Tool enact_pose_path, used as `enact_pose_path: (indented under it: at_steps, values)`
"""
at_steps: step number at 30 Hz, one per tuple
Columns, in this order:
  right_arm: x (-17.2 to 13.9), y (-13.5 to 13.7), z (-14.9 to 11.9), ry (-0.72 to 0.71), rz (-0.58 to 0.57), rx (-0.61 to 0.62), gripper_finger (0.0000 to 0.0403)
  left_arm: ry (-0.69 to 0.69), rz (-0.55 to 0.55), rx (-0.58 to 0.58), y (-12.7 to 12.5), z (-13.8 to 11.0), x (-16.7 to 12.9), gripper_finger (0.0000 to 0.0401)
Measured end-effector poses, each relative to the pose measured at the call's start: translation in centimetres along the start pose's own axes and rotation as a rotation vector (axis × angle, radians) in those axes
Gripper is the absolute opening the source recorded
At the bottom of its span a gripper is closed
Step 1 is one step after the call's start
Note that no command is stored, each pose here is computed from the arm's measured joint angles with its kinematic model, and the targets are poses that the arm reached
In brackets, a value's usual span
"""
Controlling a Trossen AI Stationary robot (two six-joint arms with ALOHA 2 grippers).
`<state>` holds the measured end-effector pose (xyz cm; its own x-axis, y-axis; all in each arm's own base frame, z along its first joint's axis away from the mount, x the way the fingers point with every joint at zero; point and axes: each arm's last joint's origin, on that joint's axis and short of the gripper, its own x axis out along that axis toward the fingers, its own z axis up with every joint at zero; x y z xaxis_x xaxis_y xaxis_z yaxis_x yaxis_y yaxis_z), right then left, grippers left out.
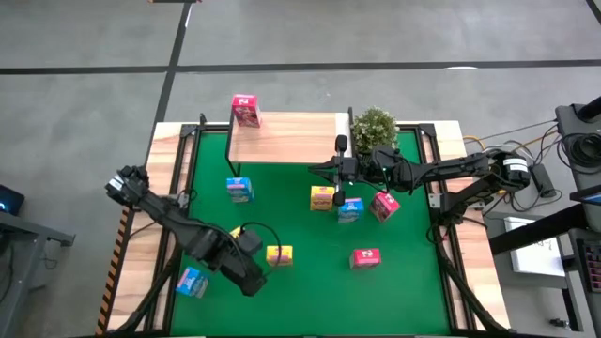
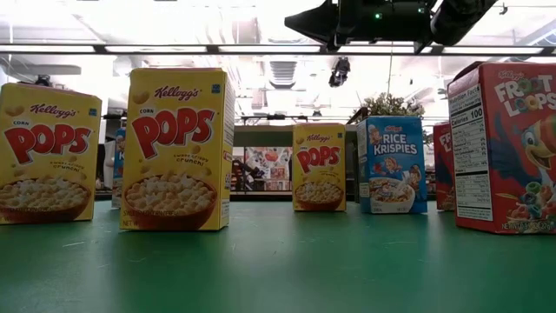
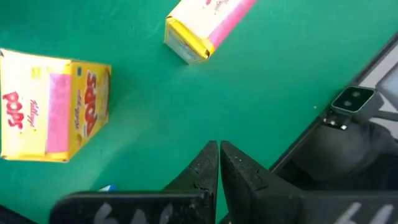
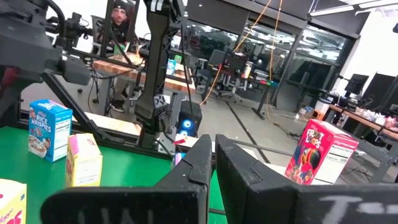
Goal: Stack cereal on shelf
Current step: Put the bottom left yellow cereal box on the shelf
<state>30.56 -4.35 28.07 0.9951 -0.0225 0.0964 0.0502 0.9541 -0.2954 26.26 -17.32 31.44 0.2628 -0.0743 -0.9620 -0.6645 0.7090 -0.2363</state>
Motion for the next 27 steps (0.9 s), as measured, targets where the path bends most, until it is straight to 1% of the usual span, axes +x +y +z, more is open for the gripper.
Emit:
enact_pose_path:
  at_steps: [4,6,16,22,24,27]
  values:
    - [0.0,0.0,0.0,0.0,0.0,0.0,0.0013,-0.065,0.015,0.053,-0.02,-0.15,-0.02,0.0]
    - [0.0,0.0,0.0,0.0,0.0,0.0,0.0013,-0.084,0.018,0.061,-0.03,-0.14,-0.04,0.0]
    - [0.0,0.01,0.0,0.0,0.0,0.0,0.0013,-0.109,0.025,0.084,-0.01,-0.14,-0.05,0.0]
    - [0.0,0.01,0.0,0.0,0.0,0.001,0.0013,-0.099,0.063,0.082,0.37,-0.22,-0.04,0.0001]
    - [0.0,0.01,-0.01,0.001,0.0,0.001,0.0013,-0.097,0.072,0.086,0.45,-0.3,-0.06,0.0007]
    - [0.0,0.02,-0.02,0.002,0.001,0.001,0.0013,-0.097,0.067,0.108,0.58,-0.39,-0.37,0.0028]
